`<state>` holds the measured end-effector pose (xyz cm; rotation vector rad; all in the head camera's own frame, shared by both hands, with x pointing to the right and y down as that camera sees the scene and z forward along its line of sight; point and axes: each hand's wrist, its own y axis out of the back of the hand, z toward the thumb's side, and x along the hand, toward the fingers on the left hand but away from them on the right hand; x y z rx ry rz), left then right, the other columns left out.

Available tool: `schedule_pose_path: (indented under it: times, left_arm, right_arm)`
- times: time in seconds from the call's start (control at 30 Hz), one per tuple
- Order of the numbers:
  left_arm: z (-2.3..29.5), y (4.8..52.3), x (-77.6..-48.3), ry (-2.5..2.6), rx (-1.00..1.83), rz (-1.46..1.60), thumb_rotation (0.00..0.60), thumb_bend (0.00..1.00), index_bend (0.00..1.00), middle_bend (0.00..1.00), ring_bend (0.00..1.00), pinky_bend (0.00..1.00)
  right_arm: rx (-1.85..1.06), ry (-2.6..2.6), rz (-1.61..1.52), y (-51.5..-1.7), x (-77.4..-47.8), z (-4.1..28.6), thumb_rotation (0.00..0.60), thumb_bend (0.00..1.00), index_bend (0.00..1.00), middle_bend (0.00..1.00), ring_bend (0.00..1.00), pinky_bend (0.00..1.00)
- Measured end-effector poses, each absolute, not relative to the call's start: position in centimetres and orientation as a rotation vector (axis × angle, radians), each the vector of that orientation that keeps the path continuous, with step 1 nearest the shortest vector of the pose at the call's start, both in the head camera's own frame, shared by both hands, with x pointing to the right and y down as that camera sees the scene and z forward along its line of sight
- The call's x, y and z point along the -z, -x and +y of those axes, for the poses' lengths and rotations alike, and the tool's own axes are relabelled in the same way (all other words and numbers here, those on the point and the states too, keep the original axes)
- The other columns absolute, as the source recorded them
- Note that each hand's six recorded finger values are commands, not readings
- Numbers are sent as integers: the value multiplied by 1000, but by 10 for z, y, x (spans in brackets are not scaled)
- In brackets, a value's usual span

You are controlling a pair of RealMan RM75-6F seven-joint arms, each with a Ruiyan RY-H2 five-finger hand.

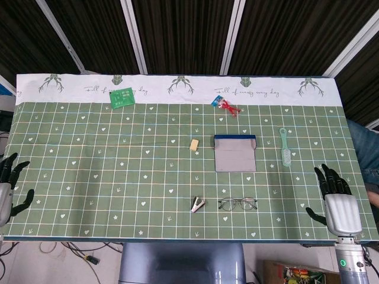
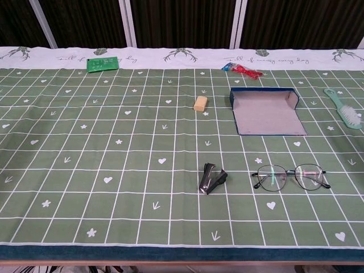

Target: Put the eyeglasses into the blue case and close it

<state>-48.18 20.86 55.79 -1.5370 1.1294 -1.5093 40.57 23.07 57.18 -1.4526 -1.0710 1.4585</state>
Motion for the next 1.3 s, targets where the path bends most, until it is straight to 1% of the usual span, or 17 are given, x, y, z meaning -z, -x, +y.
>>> schedule_pose_path:
  times: [0.5, 0.77, 0.83, 0.97, 1.17, 1.23, 1.3]
  left_arm:
    - [209, 481, -557, 1544, 1501, 1137, 600, 384, 151, 0, 0, 0]
    - [209, 480, -555, 1550, 1481, 1157, 600, 384, 151, 0, 0, 0]
    - [209, 481, -555, 1551, 1483, 1158, 600, 384, 151, 0, 0, 0]
    - [209, 480, -555, 1550, 1482, 1157, 600, 384, 151, 0, 0, 0]
    - [210, 481, -554, 1549, 1483, 1176, 600, 384, 151, 0, 0, 0]
    - [210, 481, -554, 1550, 1485, 1176, 600, 384, 151, 0, 0, 0]
    - [210, 481, -554, 1551, 1486, 1173, 600, 384, 151, 0, 0, 0]
  right_arm:
    - [-1446, 1454, -1079, -406, -567, 232, 600, 95, 0, 29, 95, 194]
    - [-1451, 1499, -1066, -406, -571, 233, 600, 95, 0, 28, 95, 194]
    - [-1450, 1519, -1057, -405, -572, 233, 600, 95, 0, 27, 87, 193]
    - [-1437, 1569, -1039, -401, -574, 235, 600, 95, 0, 23, 39, 194]
    - [-1427, 1647, -1000, -394, -582, 238, 600, 94, 0, 22, 38, 193]
    - [-1420, 1694, -996, -391, -585, 238, 600, 94, 21, 22, 38, 193]
    - [-1408, 1760, -988, -387, -589, 237, 600, 94, 72, 23, 37, 193]
